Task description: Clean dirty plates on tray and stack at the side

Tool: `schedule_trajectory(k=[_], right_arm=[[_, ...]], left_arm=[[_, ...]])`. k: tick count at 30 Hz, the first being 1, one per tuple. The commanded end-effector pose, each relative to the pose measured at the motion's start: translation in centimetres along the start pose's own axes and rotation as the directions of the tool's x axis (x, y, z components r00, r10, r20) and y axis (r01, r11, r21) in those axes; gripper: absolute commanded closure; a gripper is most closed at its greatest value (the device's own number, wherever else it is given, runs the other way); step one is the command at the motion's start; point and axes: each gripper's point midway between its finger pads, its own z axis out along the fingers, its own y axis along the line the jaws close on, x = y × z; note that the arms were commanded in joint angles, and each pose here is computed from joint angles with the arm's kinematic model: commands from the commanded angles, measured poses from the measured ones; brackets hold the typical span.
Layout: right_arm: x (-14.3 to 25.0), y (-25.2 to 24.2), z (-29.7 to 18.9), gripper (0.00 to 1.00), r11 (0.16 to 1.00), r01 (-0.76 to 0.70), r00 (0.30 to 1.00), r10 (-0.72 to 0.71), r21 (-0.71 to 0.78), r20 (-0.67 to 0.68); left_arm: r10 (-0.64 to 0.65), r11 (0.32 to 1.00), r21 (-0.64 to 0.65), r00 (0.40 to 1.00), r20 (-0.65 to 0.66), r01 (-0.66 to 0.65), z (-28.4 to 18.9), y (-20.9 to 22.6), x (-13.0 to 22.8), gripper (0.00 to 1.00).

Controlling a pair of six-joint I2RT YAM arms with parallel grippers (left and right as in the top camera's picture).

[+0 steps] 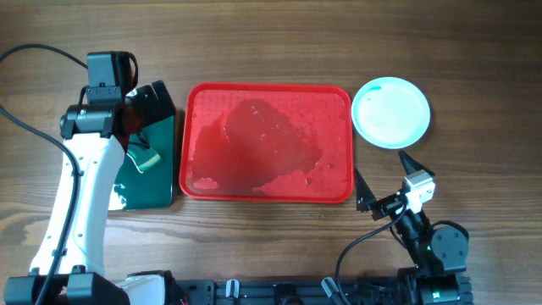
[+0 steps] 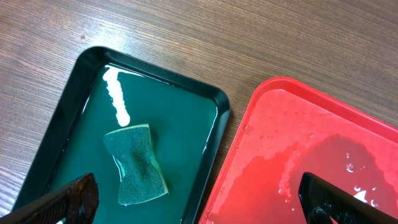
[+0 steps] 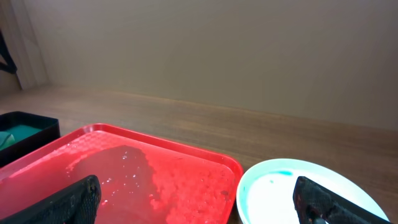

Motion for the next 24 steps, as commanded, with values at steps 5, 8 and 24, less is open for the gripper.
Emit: schedule_trajectory(k=[5,8,24], right_arm=[[-0.1,0.2,0.0,0.0,1.0,-0.018,1.0,0.018,-0.012,0.007],[-0.2,0.2,0.0,0.0,1.0,-0.018,1.0,0.018,-0.012,0.007],[-0.2,0.2,0.0,0.0,1.0,-0.017,1.0,0.017,-0.011,0.007]], left_arm=[[0.01,1.0,0.0,1.0,0.004,-0.01,0.0,-0.1,-0.2,0.0],[0.01,1.0,0.0,1.0,0.004,-0.01,0.0,-0.1,-0.2,0.0],[-0.157,0.933,0.341,0.716,0.68,-0.119,-10.6,0.8,5.7,0.0]])
